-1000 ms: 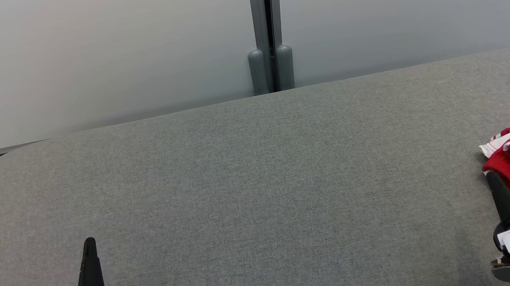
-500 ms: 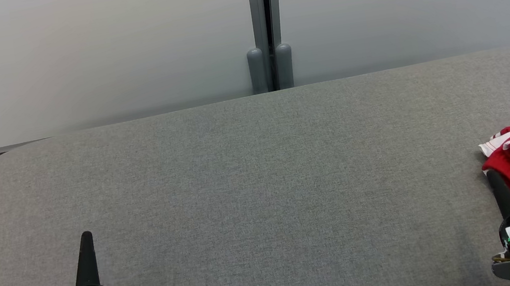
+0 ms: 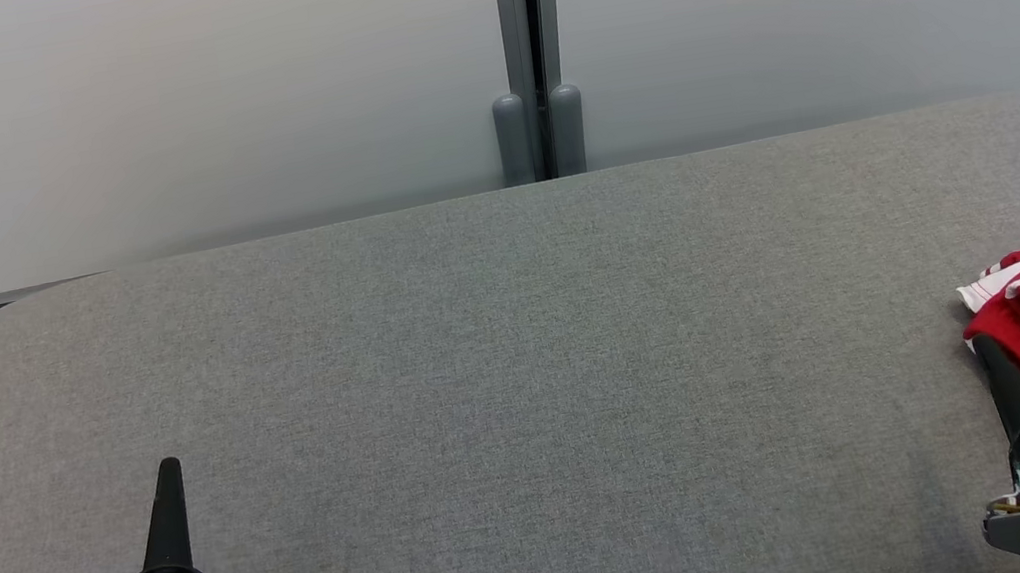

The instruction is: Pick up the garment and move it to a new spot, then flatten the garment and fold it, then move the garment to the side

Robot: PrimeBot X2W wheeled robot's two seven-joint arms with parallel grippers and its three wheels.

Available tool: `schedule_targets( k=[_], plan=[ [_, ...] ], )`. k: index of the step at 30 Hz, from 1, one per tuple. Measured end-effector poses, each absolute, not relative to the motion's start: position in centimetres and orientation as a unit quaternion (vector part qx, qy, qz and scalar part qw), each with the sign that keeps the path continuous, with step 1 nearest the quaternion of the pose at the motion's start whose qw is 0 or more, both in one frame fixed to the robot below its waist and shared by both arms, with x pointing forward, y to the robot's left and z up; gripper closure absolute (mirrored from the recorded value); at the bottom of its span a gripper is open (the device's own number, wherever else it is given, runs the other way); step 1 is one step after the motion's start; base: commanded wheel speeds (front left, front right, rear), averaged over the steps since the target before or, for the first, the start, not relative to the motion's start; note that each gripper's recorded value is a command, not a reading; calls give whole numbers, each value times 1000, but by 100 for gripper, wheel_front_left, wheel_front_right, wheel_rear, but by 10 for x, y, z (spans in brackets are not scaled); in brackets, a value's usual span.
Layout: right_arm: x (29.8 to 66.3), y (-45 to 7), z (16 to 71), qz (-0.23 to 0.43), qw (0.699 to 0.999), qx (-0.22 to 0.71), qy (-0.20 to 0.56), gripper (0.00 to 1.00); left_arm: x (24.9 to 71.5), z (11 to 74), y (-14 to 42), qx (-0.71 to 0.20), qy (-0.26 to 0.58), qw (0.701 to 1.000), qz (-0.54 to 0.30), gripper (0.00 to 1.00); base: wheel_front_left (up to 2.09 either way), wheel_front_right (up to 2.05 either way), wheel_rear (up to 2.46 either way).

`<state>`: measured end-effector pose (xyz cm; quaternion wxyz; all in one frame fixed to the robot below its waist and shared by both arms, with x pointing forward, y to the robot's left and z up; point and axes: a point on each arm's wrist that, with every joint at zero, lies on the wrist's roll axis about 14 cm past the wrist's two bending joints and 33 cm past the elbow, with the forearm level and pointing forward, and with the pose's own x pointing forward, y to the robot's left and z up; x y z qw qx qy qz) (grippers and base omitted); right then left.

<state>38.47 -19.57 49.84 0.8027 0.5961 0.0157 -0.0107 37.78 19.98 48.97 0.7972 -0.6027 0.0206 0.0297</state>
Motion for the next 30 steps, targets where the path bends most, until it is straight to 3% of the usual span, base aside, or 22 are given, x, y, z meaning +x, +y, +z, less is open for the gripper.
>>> schedule_targets(
  k=[30],
  plan=[
    [386,-199,502,-7,727,686,8,100,385,499,199,-688,9,726,11,100,0,0,0]
  ],
)
